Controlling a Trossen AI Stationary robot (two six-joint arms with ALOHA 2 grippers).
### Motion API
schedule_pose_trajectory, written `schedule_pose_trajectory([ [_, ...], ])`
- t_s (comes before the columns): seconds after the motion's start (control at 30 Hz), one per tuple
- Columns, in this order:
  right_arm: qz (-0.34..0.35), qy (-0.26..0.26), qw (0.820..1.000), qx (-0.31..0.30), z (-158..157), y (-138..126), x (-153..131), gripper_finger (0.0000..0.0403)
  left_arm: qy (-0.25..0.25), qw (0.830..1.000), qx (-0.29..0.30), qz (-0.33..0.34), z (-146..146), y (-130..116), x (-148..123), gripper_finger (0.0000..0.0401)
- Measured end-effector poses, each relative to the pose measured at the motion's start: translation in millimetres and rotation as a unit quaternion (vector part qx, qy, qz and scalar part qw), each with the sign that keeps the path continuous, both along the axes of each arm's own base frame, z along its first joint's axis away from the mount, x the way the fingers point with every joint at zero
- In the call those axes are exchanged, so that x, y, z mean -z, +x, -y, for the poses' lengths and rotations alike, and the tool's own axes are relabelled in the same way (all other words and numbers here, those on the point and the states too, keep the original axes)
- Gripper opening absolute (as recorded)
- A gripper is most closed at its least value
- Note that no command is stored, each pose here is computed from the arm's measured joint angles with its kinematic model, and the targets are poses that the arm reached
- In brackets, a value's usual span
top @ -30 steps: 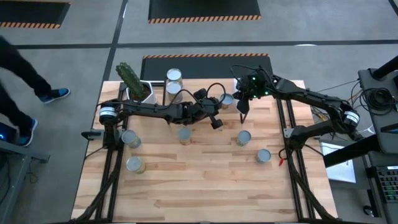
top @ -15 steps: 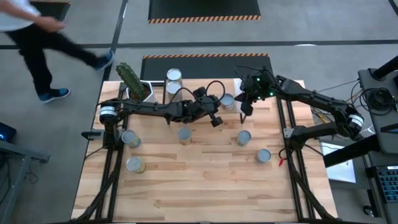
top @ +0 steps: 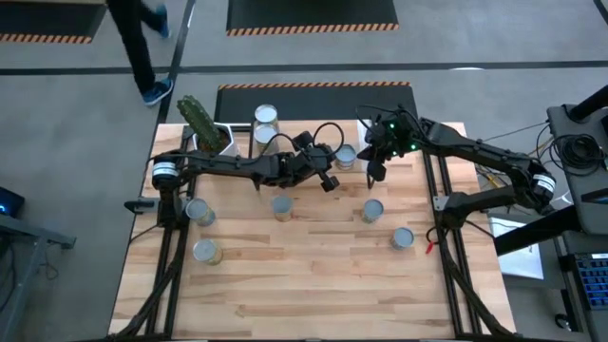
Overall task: Pick and place cans onto a shelf
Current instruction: Put the small canned oranges on the shelf, then put the canned pineapple on the shelf
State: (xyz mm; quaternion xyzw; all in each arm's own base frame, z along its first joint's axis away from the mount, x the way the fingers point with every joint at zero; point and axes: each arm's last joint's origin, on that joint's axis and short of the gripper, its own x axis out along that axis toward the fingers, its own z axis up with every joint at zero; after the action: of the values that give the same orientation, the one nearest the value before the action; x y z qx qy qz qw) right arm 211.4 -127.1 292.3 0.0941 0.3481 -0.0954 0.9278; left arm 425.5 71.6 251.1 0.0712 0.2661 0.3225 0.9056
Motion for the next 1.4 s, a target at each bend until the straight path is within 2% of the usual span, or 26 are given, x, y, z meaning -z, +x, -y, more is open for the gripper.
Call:
schedule_pose_trajectory([
  [0.53, 0.001, 0.007, 1.0, 0.007, -8.0, -12.1, -8.7, 0.0009, -0.005, 1.0, 0.006, -0.018, 9.9, -4.3, -2.8, 0.0],
  [0.67, 0.025, 0.003, 1.0, 0.002, -20.1, -19.5, -18.5, 0.0009, -0.011, 0.999, 0.025, -0.033, 30.1, -12.9, -13.5, 0.0],
  [0.83, 0.075, -0.003, 0.997, -0.028, -43.0, -21.5, -24.8, 0.0009, -0.024, 0.994, 0.072, -0.073, 74.6, -34.0, -30.6, 0.0],
  [0.97, 0.101, -0.016, 0.993, -0.05, -62.3, -20.8, -25.4, 0.0009, -0.075, 0.985, 0.119, -0.101, 109.1, -56.8, -41.1, 0.0],
  [1.13, 0.112, -0.058, 0.991, -0.055, -85.0, -16.1, -22.1, 0.0009, -0.195, 0.964, 0.137, -0.118, 131.9, -75.2, -42.9, 0.0],
  [1.27, 0.134, -0.075, 0.985, -0.074, -102.9, -12.7, -16.3, 0.0009, -0.273, 0.94, 0.121, -0.166, 143.1, -87.9, -35.6, 0.0],
  [1.4, 0.157, -0.096, 0.979, -0.093, -117.9, -9.7, -7.0, 0.0009, -0.297, 0.927, 0.087, -0.212, 153.4, -101.4, -30.4, 0.0],
])
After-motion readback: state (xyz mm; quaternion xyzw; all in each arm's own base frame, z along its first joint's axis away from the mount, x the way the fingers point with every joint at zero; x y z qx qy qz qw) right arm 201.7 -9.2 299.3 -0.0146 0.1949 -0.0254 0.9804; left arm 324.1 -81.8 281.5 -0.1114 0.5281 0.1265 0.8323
